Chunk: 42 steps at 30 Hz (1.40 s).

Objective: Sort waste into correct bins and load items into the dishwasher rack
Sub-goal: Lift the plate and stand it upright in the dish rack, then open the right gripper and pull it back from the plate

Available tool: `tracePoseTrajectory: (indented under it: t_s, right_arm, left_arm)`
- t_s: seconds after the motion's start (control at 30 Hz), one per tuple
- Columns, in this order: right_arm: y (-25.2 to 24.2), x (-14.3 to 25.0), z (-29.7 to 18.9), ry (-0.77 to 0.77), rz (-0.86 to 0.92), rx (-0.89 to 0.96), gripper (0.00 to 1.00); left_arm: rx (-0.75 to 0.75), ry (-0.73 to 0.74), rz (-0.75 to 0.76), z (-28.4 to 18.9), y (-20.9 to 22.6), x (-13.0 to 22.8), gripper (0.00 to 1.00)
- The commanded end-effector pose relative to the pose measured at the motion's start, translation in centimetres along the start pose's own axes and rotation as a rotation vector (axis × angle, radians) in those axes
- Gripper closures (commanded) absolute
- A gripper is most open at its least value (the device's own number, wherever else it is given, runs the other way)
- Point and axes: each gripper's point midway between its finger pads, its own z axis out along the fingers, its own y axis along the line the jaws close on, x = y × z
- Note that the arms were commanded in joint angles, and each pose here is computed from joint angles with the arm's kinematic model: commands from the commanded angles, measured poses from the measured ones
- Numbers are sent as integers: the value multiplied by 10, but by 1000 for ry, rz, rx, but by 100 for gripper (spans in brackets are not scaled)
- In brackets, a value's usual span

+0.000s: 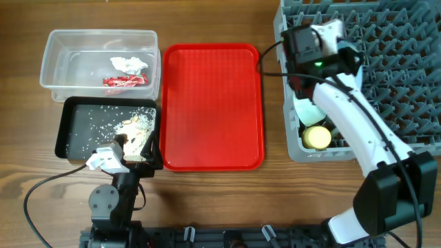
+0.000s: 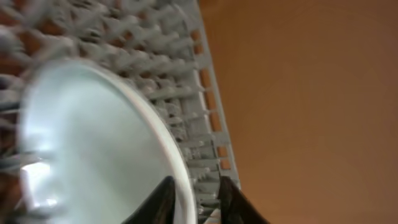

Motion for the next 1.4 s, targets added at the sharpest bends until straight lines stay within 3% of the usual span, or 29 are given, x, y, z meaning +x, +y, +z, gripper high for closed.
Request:
tracePoseTrajectory:
  t_s: [0.0, 0.37, 0.47, 0.67, 0.7, 0.73, 0.77, 0.87, 0.97, 1.1, 1.2, 1.37]
  right_arm:
    - [21, -10, -23, -59, -43, -43, 63]
    - [58, -23, -86, -202, -116, -170, 51]
    - [78, -19, -122, -233, -45, -423, 51]
    - [69, -19, -252, -340, 122, -1191, 47]
    - [57, -20, -273, -386, 141, -1294, 40]
    - [46, -19, -288, -418, 160, -1366, 24]
    - [31, -19, -303, -460, 184, -1437, 0]
    - [-7, -12, -336, -576, 215, -1581, 0]
    - [-32, 0, -352, -615, 246, -1665, 0]
    - [-49, 7, -358, -540, 359, -1739, 0]
    - [-44, 18, -336, -467, 363, -1641, 0]
    - [-61, 11, -300, -491, 473, -1421, 0]
  left_arm:
    - [10, -3, 5, 0, -1, 1, 0]
    - [10, -3, 5, 0, -1, 1, 0]
    - [10, -3, 5, 0, -1, 1, 0]
    - [10, -3, 5, 0, -1, 1, 0]
    - [10, -3, 5, 0, -1, 1, 0]
    - [10, -3, 5, 0, -1, 1, 0]
    - [11, -3, 5, 0, -1, 1, 0]
    - [10, -3, 5, 0, -1, 1, 0]
    - [10, -3, 5, 0, -1, 1, 0]
    - [10, -3, 5, 0, -1, 1, 0]
    - [10, -3, 5, 0, -1, 1, 0]
    - [10, -3, 5, 0, -1, 1, 0]
